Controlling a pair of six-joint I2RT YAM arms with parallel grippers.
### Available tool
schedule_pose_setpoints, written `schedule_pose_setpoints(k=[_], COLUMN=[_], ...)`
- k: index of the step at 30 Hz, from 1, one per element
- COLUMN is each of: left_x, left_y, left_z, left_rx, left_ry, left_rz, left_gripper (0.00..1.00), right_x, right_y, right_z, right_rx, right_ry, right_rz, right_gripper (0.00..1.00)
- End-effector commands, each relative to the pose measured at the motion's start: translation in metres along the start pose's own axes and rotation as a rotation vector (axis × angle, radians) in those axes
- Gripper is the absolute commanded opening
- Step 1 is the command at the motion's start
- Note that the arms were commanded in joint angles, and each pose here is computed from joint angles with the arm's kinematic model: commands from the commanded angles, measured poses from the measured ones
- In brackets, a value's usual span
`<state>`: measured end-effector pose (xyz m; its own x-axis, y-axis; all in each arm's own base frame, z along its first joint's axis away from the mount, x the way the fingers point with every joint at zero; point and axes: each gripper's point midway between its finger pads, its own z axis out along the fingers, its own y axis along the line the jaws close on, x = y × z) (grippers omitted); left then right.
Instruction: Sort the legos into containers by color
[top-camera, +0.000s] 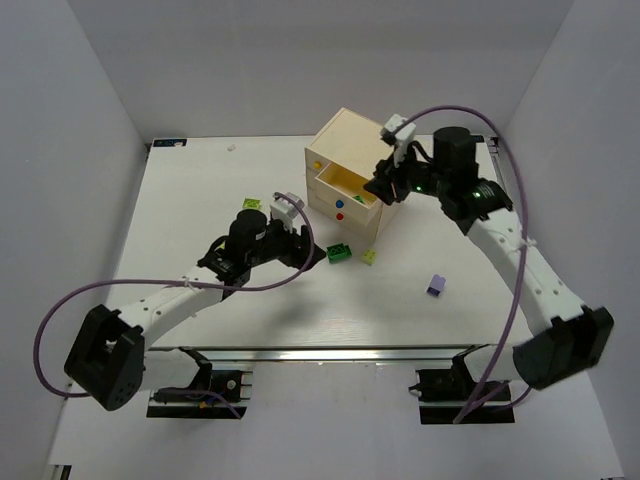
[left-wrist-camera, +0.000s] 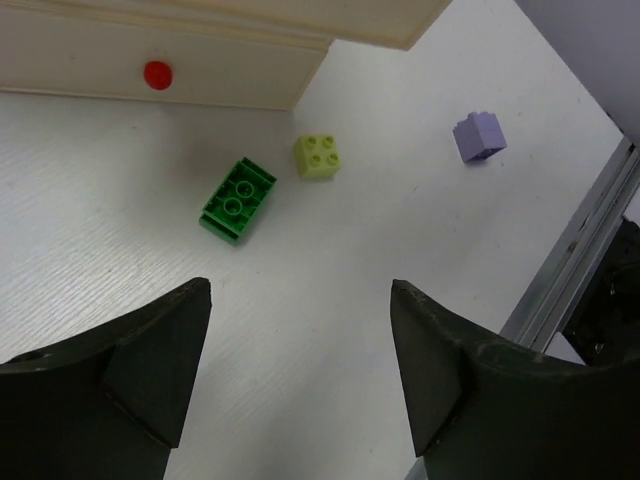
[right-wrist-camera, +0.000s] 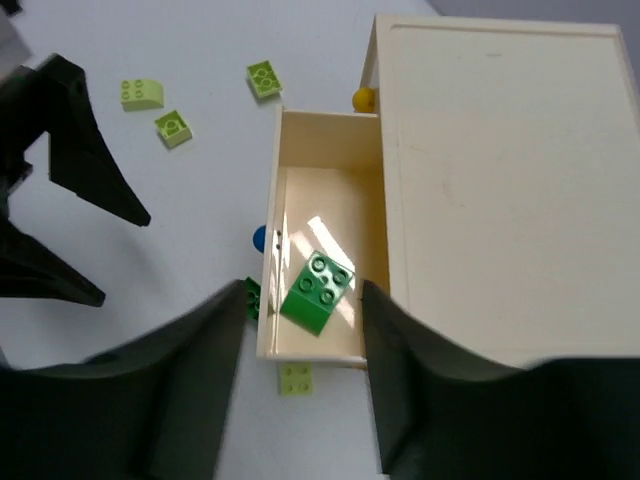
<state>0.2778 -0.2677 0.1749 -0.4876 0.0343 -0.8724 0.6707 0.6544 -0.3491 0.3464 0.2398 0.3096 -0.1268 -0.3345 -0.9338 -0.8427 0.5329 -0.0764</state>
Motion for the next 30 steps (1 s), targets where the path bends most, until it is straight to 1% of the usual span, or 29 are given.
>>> schedule_pose_setpoints(k=[1, 2, 3, 4, 5, 6, 7, 8, 9, 10, 13, 14, 18, 23, 28, 30], left_x=[0.006, 0.018, 0.035, 0.027, 0.033, 0.036, 0.037, 0.042, 0.043, 0.049, 0.053, 0.049, 0.051, 0.052, 0.049, 0.05], left_y=[-0.006, -0.007, -0.002, 0.001, 0.003, 0.005, 0.011, 0.017, 0.019, 0.023, 0.024, 0.024, 0.024, 0.03, 0.032, 0.034], left_z=[0.02, 0.025, 0.037, 0.043, 0.048, 0.053, 0.06, 0.064, 0.067, 0.073, 0.085, 0.088, 0.102, 0.119, 0.132, 0.135], left_rx=[0.082, 0.099, 0.091, 0.089, 0.076, 0.066, 0.055, 0.049, 0.046, 0.048, 0.071, 0.071, 0.086, 0.079, 0.067, 0.063], left_ry=[-0.014, 0.041, 0.107, 0.106, 0.13, 0.14, 0.151, 0.165, 0.173, 0.193, 0.185, 0.173, 0.173, 0.188, 0.193, 0.2], left_rz=[0.104, 0.117, 0.118, 0.166, 0.18, 0.202, 0.238, 0.283, 0.342, 0.361, 0.432, 0.448, 0.548, 0.608, 0.639, 0.643], left_gripper=[0.8, 0.79, 0.78, 0.78, 0.78, 0.79, 0.81, 0.84, 0.85, 0.86, 0.88, 0.91, 0.91, 0.92, 0.89, 0.85], right_x=[-0.046, -0.047, -0.035, -0.038, -0.034, -0.022, -0.022, -0.018, -0.014, -0.006, 0.002, 0.003, 0.007, 0.012, 0.014, 0.014], right_y=[0.005, 0.006, 0.0, 0.002, 0.001, -0.002, -0.004, -0.007, -0.007, -0.011, -0.012, -0.011, -0.009, -0.009, -0.009, -0.011], right_z=[-0.048, -0.052, -0.057, -0.066, -0.068, -0.07, -0.079, -0.082, -0.084, -0.089, -0.096, -0.097, -0.103, -0.107, -0.111, -0.114], right_rx=[0.047, 0.049, 0.066, 0.074, 0.077, 0.089, 0.11, 0.126, 0.134, 0.157, 0.159, 0.153, 0.123, 0.106, 0.104, 0.109], right_ry=[-0.192, -0.21, -0.198, -0.22, -0.222, -0.207, -0.222, -0.229, -0.232, -0.236, -0.246, -0.251, -0.27, -0.276, -0.279, -0.282], right_rz=[-0.023, -0.023, -0.004, -0.012, -0.01, 0.008, 0.0, -0.002, 0.0, 0.005, 0.029, 0.035, 0.054, 0.074, 0.088, 0.091], right_gripper=[0.44, 0.4, 0.38, 0.4, 0.45, 0.57, 0.76, 0.82, 0.85, 0.89, 0.89, 0.89, 0.89, 0.89, 0.89, 0.89])
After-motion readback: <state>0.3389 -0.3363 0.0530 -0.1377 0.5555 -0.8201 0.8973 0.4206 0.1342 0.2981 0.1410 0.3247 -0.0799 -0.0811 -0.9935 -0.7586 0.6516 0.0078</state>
